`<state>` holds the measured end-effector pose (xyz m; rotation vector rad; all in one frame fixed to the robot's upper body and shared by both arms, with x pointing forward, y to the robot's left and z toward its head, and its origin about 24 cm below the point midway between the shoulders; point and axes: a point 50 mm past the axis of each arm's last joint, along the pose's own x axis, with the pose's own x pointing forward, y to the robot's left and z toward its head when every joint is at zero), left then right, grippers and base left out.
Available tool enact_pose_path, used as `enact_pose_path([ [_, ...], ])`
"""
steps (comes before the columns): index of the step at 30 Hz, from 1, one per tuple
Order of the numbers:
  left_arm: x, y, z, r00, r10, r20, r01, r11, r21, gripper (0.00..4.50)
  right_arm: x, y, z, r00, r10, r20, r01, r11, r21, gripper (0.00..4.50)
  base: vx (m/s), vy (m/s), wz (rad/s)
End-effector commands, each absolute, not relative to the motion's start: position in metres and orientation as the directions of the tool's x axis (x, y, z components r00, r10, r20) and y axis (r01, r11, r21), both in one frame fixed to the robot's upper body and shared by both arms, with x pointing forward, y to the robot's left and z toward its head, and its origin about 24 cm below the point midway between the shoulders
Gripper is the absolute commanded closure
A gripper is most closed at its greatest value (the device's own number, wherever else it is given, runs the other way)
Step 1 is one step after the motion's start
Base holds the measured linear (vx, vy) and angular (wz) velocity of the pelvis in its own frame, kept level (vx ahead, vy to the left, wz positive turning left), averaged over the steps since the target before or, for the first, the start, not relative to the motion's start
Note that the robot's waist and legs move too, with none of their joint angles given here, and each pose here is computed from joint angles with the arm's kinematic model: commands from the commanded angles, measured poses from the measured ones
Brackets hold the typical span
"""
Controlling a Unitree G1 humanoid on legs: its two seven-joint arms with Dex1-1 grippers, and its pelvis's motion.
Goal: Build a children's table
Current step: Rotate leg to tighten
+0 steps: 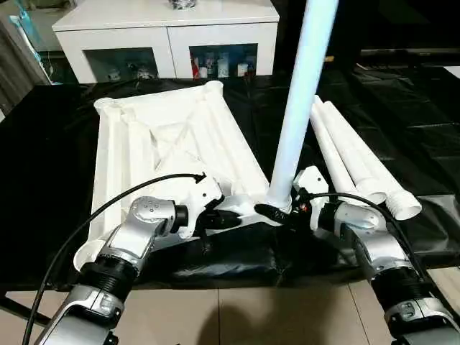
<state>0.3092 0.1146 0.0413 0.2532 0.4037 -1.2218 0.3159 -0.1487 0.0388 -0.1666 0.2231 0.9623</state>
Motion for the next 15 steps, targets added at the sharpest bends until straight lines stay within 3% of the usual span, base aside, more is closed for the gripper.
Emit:
enact_pose_path([
  [1,0.308,0.109,0.043,0.277,-0.869,-0.41,0.948,0.316,-0.03,4.5,0.317,-0.147,0.042,0.53,0.809,-0.252,-0.842,0.538,-0.045,1.61,0.0,0.0,0.0],
  [11,0.308,0.111,0.042,0.275,-0.866,-0.417,0.947,0.319,-0.037,4.5,0.315,-0.146,0.039,0.533,0.807,-0.255,-0.838,0.544,-0.033,1.76,0.0,0.0,0.0],
  [15,0.313,0.102,0.034,0.33,-0.827,-0.456,0.921,0.387,-0.035,4.5,0.327,-0.136,0.031,0.703,0.665,-0.252,-0.691,0.723,-0.016,1.76,0.0,0.0,0.0],
])
